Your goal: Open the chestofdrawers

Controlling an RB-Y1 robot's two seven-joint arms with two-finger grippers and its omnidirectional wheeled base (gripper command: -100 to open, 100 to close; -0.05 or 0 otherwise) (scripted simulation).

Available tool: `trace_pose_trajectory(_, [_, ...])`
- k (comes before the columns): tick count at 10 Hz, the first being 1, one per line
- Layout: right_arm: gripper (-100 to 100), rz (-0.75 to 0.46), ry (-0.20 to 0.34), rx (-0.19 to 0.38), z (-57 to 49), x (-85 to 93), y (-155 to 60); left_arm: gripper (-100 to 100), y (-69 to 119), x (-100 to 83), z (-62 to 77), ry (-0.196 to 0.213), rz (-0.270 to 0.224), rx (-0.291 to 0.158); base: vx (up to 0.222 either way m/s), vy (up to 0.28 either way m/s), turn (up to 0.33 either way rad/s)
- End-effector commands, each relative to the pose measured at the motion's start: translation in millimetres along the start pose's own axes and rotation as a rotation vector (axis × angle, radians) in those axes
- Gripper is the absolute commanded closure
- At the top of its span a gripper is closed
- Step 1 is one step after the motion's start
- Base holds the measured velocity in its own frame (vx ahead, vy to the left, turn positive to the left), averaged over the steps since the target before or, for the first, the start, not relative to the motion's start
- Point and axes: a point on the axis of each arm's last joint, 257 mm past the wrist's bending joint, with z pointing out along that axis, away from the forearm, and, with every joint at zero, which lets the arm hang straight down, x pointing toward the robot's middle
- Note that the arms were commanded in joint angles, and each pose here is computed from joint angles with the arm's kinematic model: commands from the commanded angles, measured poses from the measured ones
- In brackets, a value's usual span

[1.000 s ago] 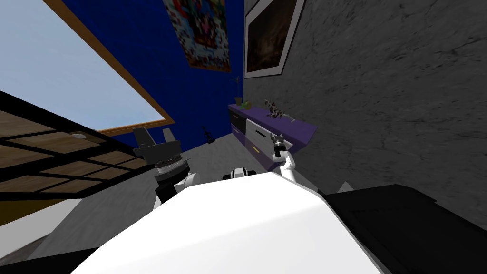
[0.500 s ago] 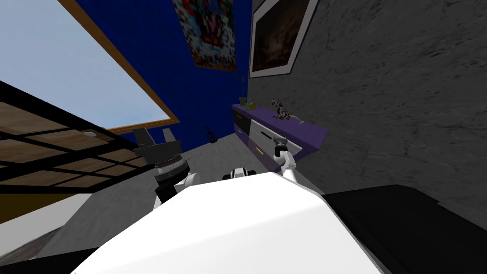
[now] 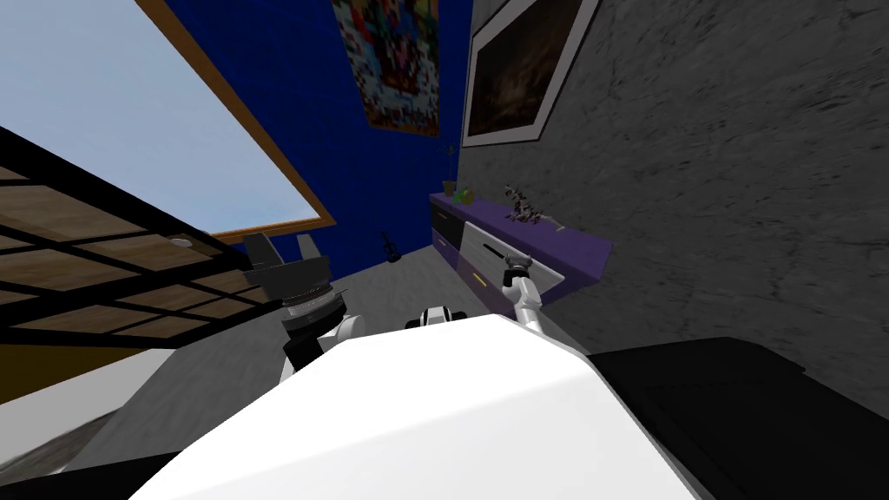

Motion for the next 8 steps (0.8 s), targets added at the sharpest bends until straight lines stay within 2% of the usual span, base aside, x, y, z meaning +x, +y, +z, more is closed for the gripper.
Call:
trace_pose_trajectory(1, [-100, -0.089, 0.070, 0.055, -2.2, 32.7, -15.4, 0, 0.0, 0.0, 0.0, 0.000, 0.000, 0.000, 0.070, 0.078, 0.047])
trace_pose_trajectory(3, [-100, -0.192, 0.131, 0.121, -4.6, 59.0, -41.4, 0, 0.0, 0.0, 0.0, 0.000, 0.000, 0.000, 0.112, 0.109, 0.087])
trace_pose_trajectory(5, [-100, -0.192, 0.134, 0.125, -4.8, 59.5, -42.5, 0, 0.0, 0.0, 0.0, 0.000, 0.000, 0.000, 0.024, 0.068, 0.008])
trace_pose_trajectory(6, [-100, -0.240, 0.163, 0.157, -7.1, 71.2, -55.6, 0, 0.0, 0.0, 0.0, 0.000, 0.000, 0.000, 0.027, 0.031, 0.061])
trace_pose_trajectory(7, [-100, -0.240, 0.163, 0.157, -7.1, 71.2, -55.6, 0, 0.0, 0.0, 0.0, 0.000, 0.000, 0.000, 0.033, 0.035, 0.046])
trace_pose_trajectory(8, [-100, -0.286, 0.190, 0.187, -9.8, 81.5, -68.1, 0, 0.0, 0.0, 0.0, 0.000, 0.000, 0.000, 0.057, 0.071, 0.049])
